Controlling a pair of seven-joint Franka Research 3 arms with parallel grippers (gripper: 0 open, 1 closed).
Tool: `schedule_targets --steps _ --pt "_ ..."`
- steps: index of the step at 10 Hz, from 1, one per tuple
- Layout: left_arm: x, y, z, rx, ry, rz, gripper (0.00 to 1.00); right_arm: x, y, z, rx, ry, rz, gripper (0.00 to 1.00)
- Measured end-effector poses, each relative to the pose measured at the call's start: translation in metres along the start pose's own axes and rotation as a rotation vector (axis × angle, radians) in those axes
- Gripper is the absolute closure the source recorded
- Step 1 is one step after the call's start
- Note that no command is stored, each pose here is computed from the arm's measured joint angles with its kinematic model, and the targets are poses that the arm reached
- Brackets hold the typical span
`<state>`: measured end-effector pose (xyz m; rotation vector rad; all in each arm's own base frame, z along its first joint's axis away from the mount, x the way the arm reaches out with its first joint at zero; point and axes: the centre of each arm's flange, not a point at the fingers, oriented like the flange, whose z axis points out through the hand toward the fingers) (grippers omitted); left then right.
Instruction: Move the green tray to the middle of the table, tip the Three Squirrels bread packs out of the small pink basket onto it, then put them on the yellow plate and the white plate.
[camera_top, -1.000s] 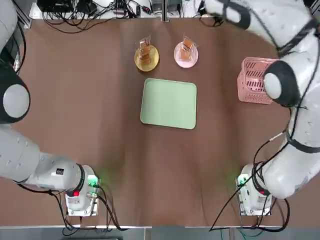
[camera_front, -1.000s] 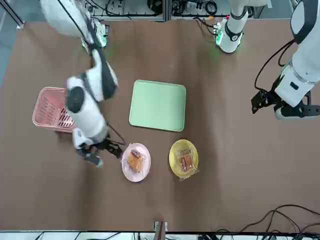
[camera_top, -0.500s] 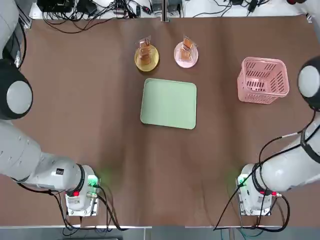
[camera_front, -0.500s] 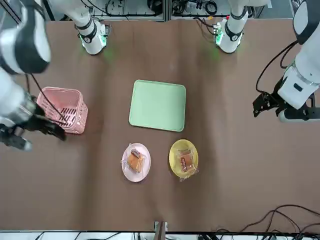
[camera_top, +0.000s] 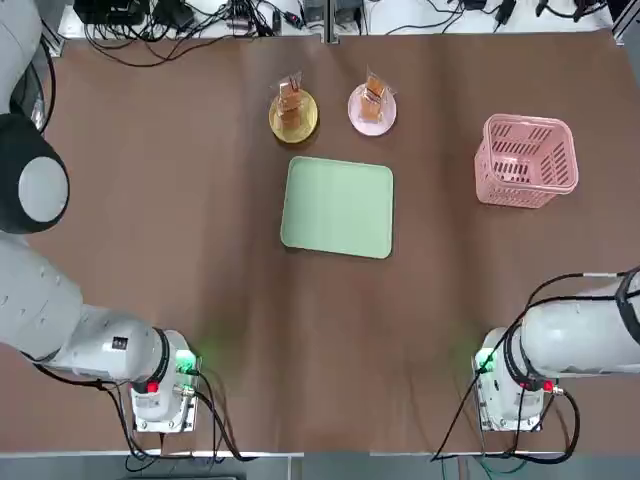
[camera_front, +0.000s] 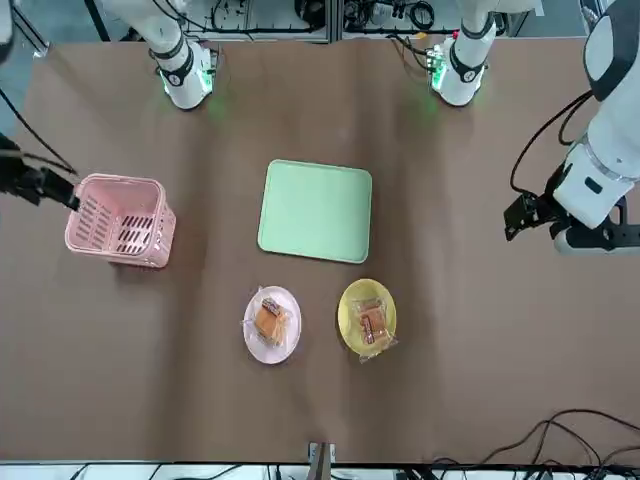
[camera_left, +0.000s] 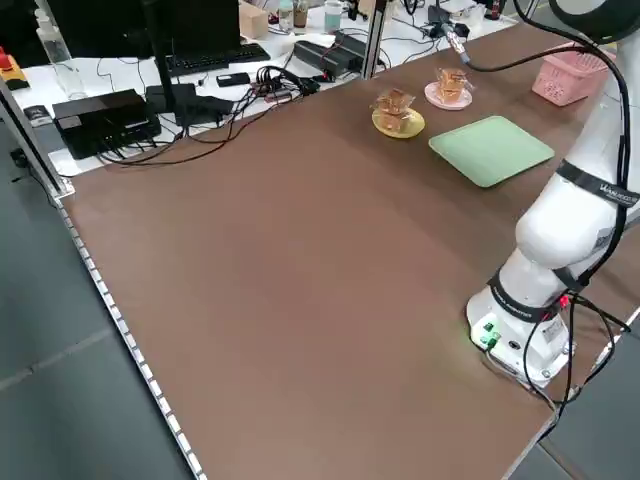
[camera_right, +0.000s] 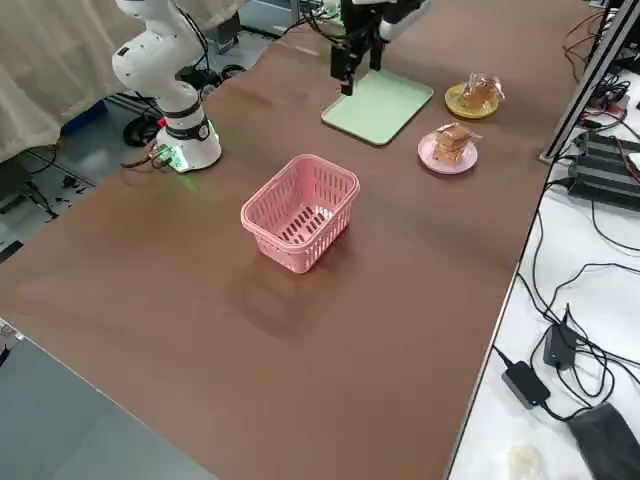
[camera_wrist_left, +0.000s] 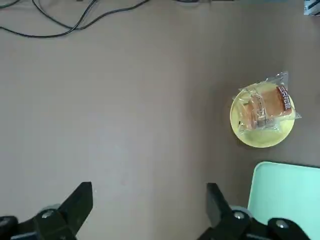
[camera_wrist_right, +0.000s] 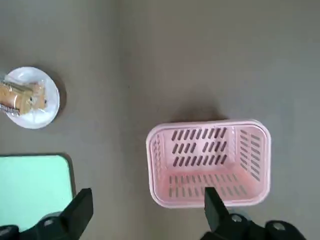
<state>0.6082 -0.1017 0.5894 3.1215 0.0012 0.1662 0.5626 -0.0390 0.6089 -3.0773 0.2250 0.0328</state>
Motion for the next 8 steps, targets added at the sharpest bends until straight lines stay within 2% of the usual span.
schedule_targets --steps 2,4,8 --pt "0.000 0.000 0.000 0.000 0.001 0.000 0.00 -0.009 0.008 0.004 -0.009 -0.018 -0.022 0.01" --pt "0.000 0.000 -0.001 0.000 0.001 0.000 0.00 -0.015 0.001 0.011 -0.054 -0.032 -0.049 0.01" --pt "0.000 0.000 -0.001 0.000 -0.001 0.000 0.00 -0.016 -0.007 0.010 -0.060 -0.017 -0.066 0.03"
